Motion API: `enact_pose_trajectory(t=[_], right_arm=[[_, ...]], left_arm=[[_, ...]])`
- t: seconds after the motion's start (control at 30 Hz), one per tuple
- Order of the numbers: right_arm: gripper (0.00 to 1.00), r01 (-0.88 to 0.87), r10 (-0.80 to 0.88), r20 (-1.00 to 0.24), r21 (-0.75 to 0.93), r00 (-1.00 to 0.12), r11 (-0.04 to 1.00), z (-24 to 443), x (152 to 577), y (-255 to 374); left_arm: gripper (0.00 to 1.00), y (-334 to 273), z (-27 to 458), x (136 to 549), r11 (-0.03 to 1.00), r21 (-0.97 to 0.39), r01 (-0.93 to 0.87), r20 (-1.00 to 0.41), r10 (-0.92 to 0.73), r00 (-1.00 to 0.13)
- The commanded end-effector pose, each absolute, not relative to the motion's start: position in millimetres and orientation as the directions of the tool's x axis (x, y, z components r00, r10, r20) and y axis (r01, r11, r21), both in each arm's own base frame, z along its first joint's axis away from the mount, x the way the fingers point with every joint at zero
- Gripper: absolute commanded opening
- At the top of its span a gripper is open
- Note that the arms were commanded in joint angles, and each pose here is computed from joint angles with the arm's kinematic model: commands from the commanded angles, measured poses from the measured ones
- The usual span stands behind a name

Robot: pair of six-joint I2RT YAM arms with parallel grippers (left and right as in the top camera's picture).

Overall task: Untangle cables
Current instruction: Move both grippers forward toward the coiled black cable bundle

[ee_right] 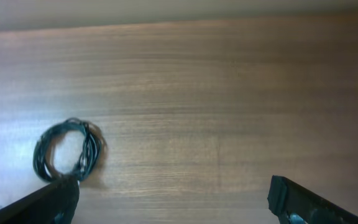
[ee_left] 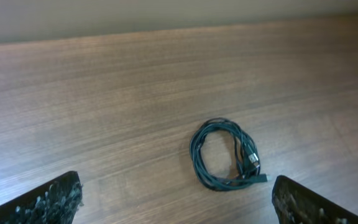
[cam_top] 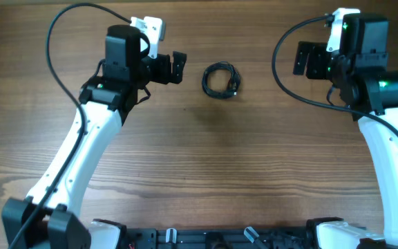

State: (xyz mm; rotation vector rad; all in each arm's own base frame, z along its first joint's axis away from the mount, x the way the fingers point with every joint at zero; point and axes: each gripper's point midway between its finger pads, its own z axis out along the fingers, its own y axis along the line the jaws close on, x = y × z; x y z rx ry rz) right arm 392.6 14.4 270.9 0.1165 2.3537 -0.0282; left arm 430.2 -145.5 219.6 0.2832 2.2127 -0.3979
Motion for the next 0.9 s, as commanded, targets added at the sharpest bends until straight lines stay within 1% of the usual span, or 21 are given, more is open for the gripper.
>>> enact_pose_trajectory(t=[0.0,0.07,0.17,0.23,0.27,0.3,0.43,0.53,0.63,0.7,0.8,0.87], right_arm=[[1.0,0.232,0.211,-0.654,0.056,-0.727,0.971,246.5,404.6,5.6],[1.0,0.244,0.22,-0.599,0.043,-0.77,0.969,219.5,411.4,6.7],[1.0,0.234,0.211,-0.533,0.025,-0.819,0.972,184.9,421.2,9.9],[1.0,0.147,0.157,-0.507,0.06,-0.847,0.987,172.1,427.9,24.4],[0.99,0.092,0.121,-0.507,0.083,-0.853,0.992,170.5,430.8,32.8],[1.0,0.041,0.092,-0.513,0.11,-0.853,0.993,171.2,433.7,41.0],[1.0,-0.154,-0.022,-0.548,0.197,-0.836,0.968,178.7,437.5,61.3],[1.0,-0.14,0.01,-0.533,0.24,-0.846,0.961,178.3,434.8,49.2],[1.0,-0.083,0.052,-0.482,0.255,-0.875,0.963,171.4,424.5,30.6],[1.0,-0.08,0.049,-0.456,0.26,-0.889,0.962,168.0,417.5,26.5],[1.0,-0.075,0.052,-0.445,0.263,-0.894,0.962,166.8,415.0,27.0],[1.0,-0.08,0.051,-0.417,0.289,-0.907,0.954,164.8,408.0,31.6]], left_arm=[[1.0,-174.3,204.2,440.4,0.905,-0.24,0.351,-0.772,0.041,-0.634],[1.0,-190.3,188.7,440.9,0.894,-0.242,0.376,-0.759,0.067,-0.648],[1.0,-220.9,168.1,436.2,0.853,-0.245,0.461,-0.747,0.137,-0.651],[1.0,-230.4,161.8,439.5,0.843,-0.246,0.478,-0.753,0.144,-0.642],[1.0,-236.1,161.2,437.7,0.819,-0.249,0.516,-0.758,0.167,-0.63],[1.0,-247.9,162.1,432.3,0.765,-0.263,0.587,-0.769,0.201,-0.607],[1.0,-253.9,151.7,432.3,0.734,-0.28,0.619,-0.765,0.219,-0.606],[1.0,-256.6,134.1,432.2,0.715,-0.274,0.644,-0.753,0.257,-0.606],[1.0,-242.6,119.7,442.7,0.743,-0.276,0.61,-0.737,0.244,-0.631],[1.0,-220.1,112.9,461.1,0.789,-0.251,0.561,-0.744,0.214,-0.633],[1.0,-206.2,105.7,474.4,0.806,-0.248,0.537,-0.752,0.19,-0.632],[1.0,-205.3,92.3,481.9,0.809,-0.247,0.534,-0.754,0.186,-0.63]])
